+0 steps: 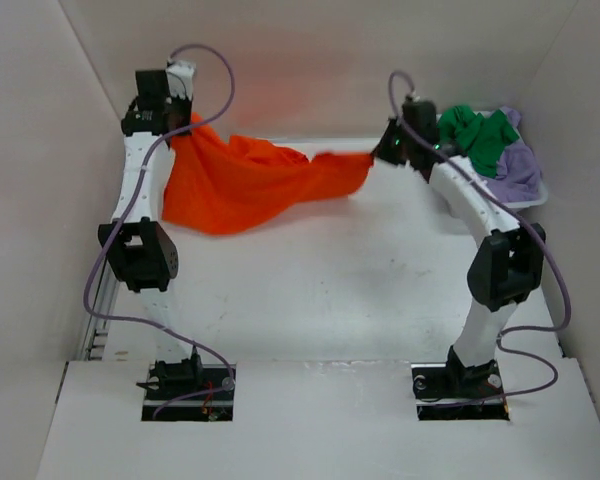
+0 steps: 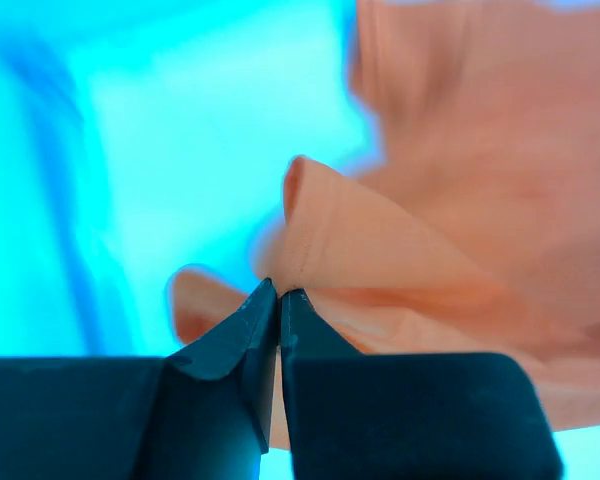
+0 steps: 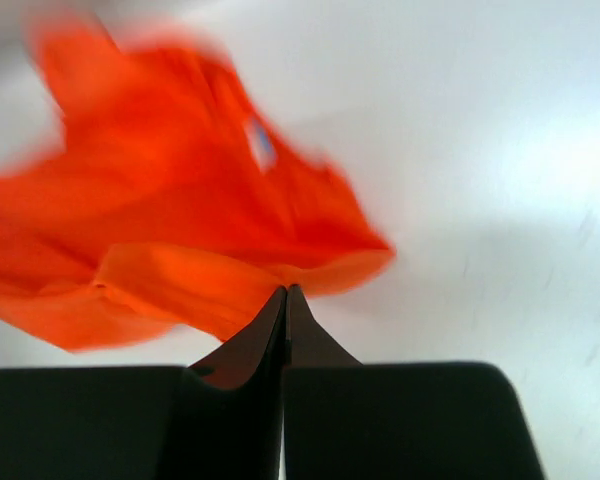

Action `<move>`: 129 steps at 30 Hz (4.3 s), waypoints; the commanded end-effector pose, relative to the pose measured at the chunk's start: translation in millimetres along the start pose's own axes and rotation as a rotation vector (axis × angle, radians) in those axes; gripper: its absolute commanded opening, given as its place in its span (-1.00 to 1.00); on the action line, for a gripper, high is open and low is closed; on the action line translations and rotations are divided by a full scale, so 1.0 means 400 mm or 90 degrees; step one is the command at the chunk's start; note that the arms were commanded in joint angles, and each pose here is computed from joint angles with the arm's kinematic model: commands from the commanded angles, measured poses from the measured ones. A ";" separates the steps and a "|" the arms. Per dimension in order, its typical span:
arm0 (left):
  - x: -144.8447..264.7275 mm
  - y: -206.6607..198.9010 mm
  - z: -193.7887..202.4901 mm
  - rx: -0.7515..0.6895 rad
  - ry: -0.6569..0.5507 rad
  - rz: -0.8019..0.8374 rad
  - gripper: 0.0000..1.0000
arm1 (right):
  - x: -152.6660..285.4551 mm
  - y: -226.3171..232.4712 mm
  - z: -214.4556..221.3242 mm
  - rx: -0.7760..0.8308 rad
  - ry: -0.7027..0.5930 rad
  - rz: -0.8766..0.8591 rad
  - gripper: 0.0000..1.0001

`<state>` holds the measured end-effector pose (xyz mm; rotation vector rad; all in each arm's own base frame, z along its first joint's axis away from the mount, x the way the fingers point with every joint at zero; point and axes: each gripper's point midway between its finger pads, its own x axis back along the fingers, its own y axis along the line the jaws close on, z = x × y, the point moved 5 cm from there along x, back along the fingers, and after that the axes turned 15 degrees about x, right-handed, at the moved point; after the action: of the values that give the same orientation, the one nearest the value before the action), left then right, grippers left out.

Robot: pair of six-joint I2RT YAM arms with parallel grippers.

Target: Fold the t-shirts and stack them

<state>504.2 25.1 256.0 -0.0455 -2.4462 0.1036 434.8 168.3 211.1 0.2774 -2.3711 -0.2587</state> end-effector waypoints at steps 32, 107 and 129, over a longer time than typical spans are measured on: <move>0.157 0.053 0.559 -0.079 0.303 0.032 0.05 | 0.132 0.023 0.554 -0.032 0.086 0.054 -1.00; 0.218 0.097 0.632 0.001 0.438 0.094 -0.73 | 0.295 -0.075 0.619 -0.108 0.102 0.055 -1.00; -0.261 -0.209 0.292 0.096 0.176 0.199 -0.09 | 0.294 -0.116 0.586 -0.118 0.088 0.072 -1.00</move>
<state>487.3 -64.4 88.5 -0.3559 -2.0706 0.2326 188.4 115.5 97.2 0.0637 -2.1729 -0.3724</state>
